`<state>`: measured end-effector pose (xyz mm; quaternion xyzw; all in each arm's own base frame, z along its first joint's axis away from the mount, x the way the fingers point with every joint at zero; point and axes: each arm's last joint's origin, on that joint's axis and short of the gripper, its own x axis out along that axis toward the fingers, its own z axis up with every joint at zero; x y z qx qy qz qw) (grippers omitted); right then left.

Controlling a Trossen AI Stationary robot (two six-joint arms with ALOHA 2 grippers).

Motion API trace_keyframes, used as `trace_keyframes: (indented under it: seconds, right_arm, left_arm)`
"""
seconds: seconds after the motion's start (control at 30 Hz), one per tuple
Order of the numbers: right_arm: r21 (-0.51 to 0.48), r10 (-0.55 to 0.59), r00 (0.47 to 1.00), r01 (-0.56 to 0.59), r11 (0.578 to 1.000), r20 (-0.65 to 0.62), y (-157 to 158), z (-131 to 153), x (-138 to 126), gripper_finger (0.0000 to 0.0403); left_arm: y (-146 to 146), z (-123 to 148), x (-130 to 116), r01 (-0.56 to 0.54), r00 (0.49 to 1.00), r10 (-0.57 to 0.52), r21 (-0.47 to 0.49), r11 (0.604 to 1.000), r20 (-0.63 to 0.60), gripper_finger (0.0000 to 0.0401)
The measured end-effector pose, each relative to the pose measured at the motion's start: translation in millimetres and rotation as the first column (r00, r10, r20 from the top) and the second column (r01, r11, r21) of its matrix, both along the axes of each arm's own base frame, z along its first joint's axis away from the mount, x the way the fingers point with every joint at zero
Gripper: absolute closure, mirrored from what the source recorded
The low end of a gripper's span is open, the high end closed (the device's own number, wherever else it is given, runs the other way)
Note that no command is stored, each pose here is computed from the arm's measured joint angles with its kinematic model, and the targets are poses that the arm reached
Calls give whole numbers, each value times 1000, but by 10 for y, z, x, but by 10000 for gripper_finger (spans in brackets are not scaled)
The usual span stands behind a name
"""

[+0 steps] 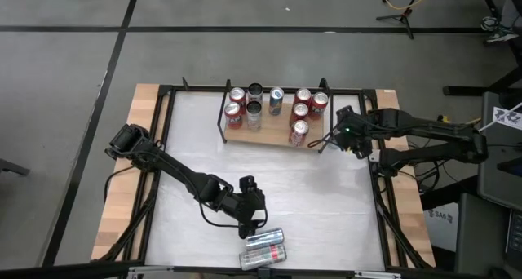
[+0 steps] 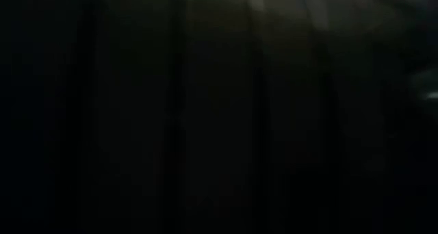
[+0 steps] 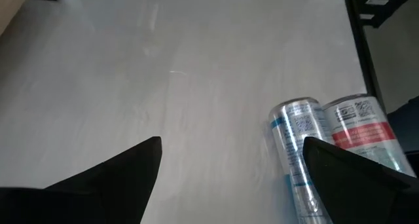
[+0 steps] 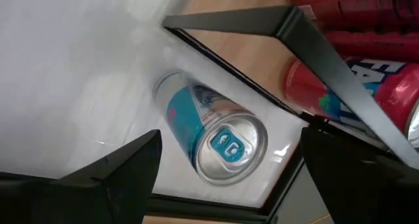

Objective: Place canned beverage on shelf
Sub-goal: Put the top blue soda can on the shelf aligned with the blue soda can

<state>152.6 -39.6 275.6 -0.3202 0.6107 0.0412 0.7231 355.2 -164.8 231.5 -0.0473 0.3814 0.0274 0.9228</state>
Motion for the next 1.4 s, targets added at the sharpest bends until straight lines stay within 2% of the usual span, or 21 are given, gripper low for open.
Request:
trace_keyframes:
  seconds: [0.37,0.67,0.87,1.1,1.4]
  right_arm:
    - [-5,7,1000,-7,1000,4,-9,3,6,49]
    - [74,-102,994,100,992,25,-195,-2,-52,49]
    - [177,-113,992,100,979,64,-268,-2,-71,49]
    - [199,-127,987,105,974,99,-320,5,-63,49]
    - [208,-122,992,111,972,42,-376,-78,14,49]
  left_arm:
    - [-7,16,17,2,1000,-1,-9,1000,23,38]
    - [-8,16,16,2,1000,-2,-9,1000,23,38]
    - [-8,16,16,2,1000,-2,-9,1000,23,38]
    - [-8,16,16,2,1000,-2,-9,1000,23,38]
    - [-8,18,18,2,1000,-2,-10,1000,25,38]
